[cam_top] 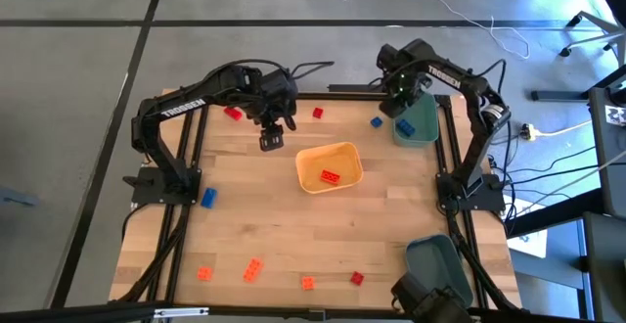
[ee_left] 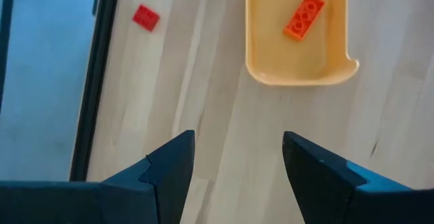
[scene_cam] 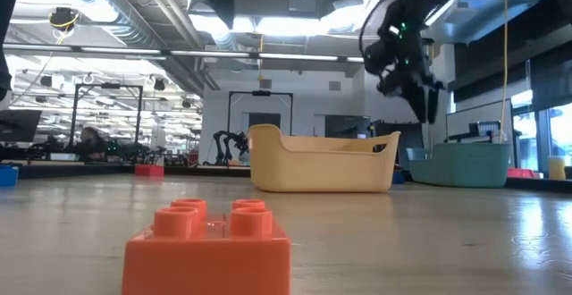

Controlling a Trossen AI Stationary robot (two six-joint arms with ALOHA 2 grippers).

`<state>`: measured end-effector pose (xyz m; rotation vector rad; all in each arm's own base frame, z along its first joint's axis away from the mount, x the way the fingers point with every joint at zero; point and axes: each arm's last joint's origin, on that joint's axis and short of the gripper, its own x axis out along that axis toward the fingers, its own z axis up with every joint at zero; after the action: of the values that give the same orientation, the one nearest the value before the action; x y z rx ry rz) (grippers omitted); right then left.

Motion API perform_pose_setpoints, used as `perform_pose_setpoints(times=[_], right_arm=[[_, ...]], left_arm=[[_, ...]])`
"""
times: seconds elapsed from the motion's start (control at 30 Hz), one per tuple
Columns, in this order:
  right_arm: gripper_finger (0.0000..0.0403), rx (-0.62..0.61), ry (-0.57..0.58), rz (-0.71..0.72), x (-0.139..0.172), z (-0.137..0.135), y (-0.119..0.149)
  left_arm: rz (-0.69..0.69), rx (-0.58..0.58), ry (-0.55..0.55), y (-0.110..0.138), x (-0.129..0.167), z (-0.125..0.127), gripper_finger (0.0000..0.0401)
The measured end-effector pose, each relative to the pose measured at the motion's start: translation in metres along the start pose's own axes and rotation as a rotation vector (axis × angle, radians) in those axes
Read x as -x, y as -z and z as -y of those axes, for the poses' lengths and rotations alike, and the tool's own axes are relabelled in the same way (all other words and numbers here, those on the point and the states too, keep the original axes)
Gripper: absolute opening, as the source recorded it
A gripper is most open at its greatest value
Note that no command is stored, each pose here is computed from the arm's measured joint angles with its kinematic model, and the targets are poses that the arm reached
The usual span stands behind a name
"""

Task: Sort & place blocks by color
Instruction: Put the orange game piece into the yellow bin

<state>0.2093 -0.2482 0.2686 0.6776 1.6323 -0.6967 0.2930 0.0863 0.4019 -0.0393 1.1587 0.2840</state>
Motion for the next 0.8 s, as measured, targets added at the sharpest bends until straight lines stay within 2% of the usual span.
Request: perform_pose_setpoints(times=[0.1,0.3,0.43,0.67,0.8], right_arm=[[0.0199,0.067,-0.062,0.000,0.019,-0.007,0.006],[0.0199,0.195,-0.239,0.175,0.062,-0.023,0.028],[0.0199,0.254,-0.252,0.296,0.086,-0.028,0.050],[0.0199,0.303,-0.246,0.511,0.121,-0.027,0.094],[0.0199,0.327,-0.245,0.637,0.137,-0.025,0.117]], left_arm=[[-0.016,0.058,-0.005,0.002,0.000,-0.004,0.0216],[-0.159,0.117,-0.001,0.017,0.002,0.001,0.0216],[-0.144,0.192,0.015,0.030,0.012,0.014,0.0216],[-0.177,0.609,-0.011,0.083,0.021,0.039,0.0216],[-0.159,0.753,0.002,0.105,0.014,0.071,0.0216]])
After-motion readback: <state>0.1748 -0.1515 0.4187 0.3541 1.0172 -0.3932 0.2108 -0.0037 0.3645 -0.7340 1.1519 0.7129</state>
